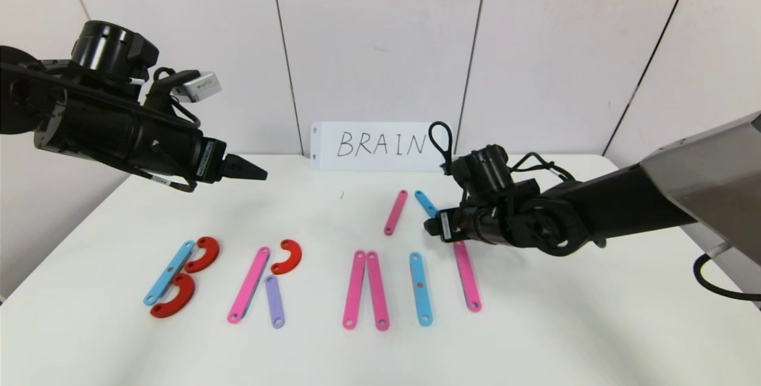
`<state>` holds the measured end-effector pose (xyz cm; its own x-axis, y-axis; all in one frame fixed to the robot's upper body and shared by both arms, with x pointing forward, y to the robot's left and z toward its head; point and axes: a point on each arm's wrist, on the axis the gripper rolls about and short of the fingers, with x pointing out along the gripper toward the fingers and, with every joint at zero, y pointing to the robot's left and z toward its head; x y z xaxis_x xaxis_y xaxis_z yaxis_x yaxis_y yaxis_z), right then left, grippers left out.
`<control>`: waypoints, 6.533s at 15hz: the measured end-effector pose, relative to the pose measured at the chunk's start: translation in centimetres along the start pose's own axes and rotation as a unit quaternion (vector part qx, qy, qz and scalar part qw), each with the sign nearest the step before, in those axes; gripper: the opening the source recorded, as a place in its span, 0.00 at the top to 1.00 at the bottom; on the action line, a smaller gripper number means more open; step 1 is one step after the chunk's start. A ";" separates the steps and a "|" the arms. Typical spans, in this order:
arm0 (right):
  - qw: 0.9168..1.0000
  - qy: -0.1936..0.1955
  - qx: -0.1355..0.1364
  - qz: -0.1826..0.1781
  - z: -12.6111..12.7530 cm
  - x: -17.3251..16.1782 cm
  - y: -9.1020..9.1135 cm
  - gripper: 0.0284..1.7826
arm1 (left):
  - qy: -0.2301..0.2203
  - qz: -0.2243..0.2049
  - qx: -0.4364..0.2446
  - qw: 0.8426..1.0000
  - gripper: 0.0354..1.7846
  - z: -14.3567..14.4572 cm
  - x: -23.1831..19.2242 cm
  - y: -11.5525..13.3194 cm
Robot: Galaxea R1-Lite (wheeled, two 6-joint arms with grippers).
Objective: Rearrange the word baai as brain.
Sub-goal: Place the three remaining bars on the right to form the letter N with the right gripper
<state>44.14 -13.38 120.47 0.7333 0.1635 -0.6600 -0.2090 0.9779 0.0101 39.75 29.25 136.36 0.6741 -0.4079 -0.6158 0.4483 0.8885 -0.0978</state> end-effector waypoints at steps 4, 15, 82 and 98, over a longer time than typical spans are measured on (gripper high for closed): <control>1.000 -0.007 -0.025 0.015 1.0 2.0 0.1 0.03 | 0.000 0.001 0.000 1.000 0.03 0.0 0.0 0.1; 0.999 -0.006 -0.020 0.035 1.4 4.7 -0.2 0.08 | 0.000 0.002 -0.001 1.000 0.03 0.0 0.0 0.1; 0.988 0.033 -0.057 0.141 -6.6 -5.2 -8.4 0.09 | 0.000 0.002 0.000 1.000 0.03 -0.1 -0.2 0.1; 0.985 0.012 -0.056 0.162 -3.7 -1.7 -5.4 0.03 | -0.001 0.002 0.000 1.000 0.03 -0.1 -0.3 0.1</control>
<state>41.70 -19.44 118.77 0.6012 0.4598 -0.6536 -0.5002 0.8544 0.1410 39.52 29.45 136.50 0.6771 -0.4047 -0.6146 0.4460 0.8900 -0.0947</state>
